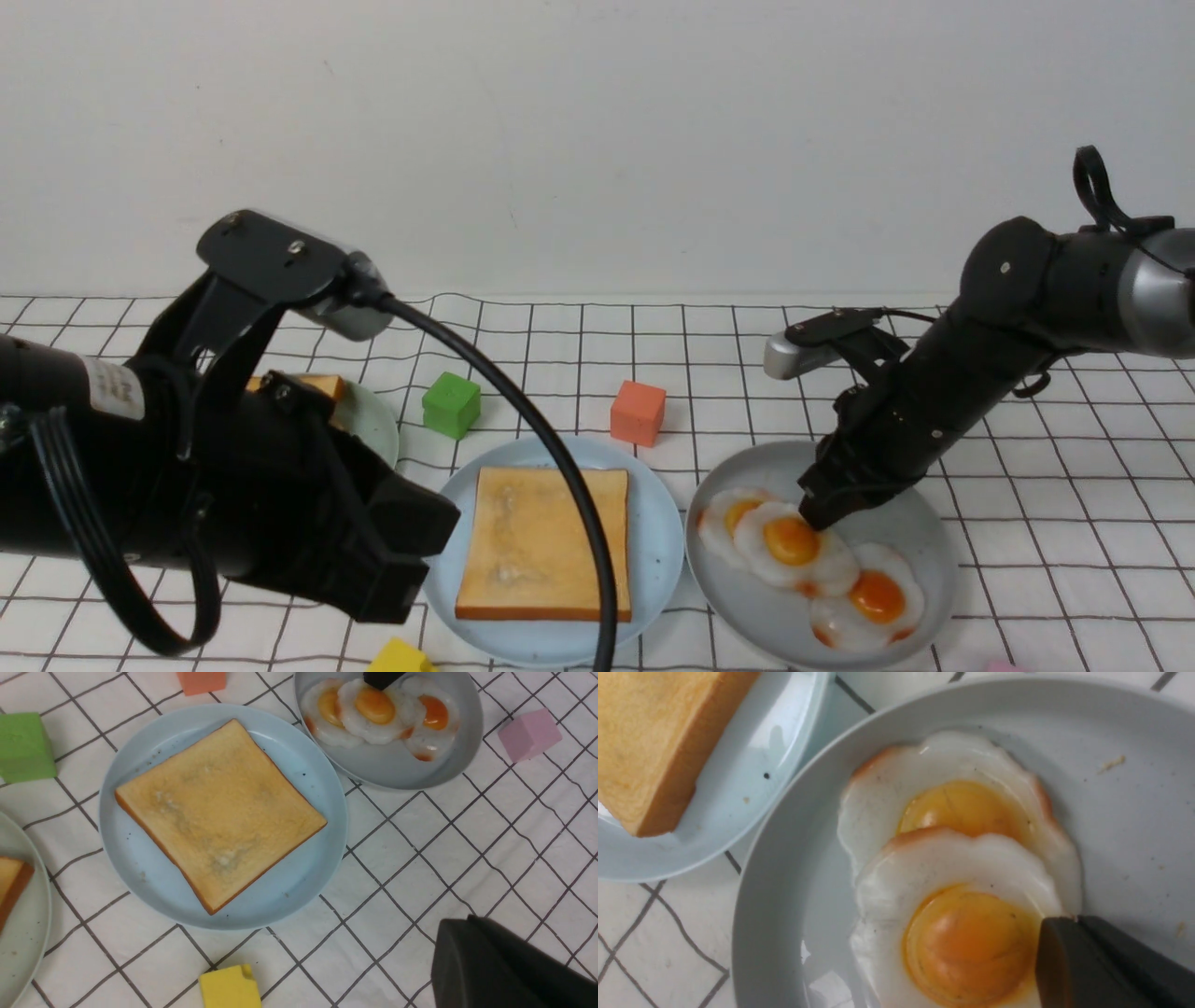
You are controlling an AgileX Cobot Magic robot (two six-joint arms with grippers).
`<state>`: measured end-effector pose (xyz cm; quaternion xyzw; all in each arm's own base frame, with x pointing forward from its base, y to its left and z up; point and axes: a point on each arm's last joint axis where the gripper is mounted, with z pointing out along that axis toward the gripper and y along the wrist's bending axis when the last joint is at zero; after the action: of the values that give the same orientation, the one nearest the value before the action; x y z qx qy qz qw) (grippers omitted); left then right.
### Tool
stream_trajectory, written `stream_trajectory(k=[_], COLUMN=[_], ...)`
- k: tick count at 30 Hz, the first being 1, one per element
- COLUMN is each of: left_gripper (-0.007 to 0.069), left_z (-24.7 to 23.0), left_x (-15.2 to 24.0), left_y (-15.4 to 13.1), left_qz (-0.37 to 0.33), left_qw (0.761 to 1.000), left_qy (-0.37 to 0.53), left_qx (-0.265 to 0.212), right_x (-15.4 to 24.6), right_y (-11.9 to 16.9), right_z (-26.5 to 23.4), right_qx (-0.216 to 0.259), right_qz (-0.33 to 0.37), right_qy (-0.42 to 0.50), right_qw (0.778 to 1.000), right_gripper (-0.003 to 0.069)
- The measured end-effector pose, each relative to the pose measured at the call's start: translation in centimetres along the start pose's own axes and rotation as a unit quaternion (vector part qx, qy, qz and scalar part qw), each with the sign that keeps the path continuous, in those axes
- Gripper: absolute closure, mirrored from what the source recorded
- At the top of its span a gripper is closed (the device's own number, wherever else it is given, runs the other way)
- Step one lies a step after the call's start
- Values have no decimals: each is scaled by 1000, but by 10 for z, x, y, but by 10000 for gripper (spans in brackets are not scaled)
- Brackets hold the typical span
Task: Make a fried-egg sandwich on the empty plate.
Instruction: Use the right arm to grab a fried egg, then use the right arm to place the fried egg on the slice of bread in the middle
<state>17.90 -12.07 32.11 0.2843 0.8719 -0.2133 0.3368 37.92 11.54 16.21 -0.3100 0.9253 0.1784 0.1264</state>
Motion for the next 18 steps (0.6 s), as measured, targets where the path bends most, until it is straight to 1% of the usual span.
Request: stream_trajectory(k=[6,12,14,16,17,18], left_gripper=[638,638,638,638,638,638], left_z=[-4,-28,-40,-50,-52,-58], left_x=[3,15,22,28,29,33], left_y=[2,2,2,1,1,2], left_qz=[-15,-51,-69,-80,-81,-85], left_qw=[1000,996,994,992,991,989], left_qy=[11,29,36,39,39,40], left_qx=[-21,-61,-79,-94,-98,-112], right_x=[-11,-24,-33,-43,-45,-52], right_y=[4,10,19,35,37,48], right_z=[-17,-33,-35,-35,-34,-32], right_qx=[0,-3,-7,-14,-15,-21], right_qz=[-12,-12,-25,-46,-48,-63], right_qy=[-14,-40,-48,-56,-57,-62], right_qw=[1000,999,999,997,997,996], right_gripper=[648,648,648,648,648,648])
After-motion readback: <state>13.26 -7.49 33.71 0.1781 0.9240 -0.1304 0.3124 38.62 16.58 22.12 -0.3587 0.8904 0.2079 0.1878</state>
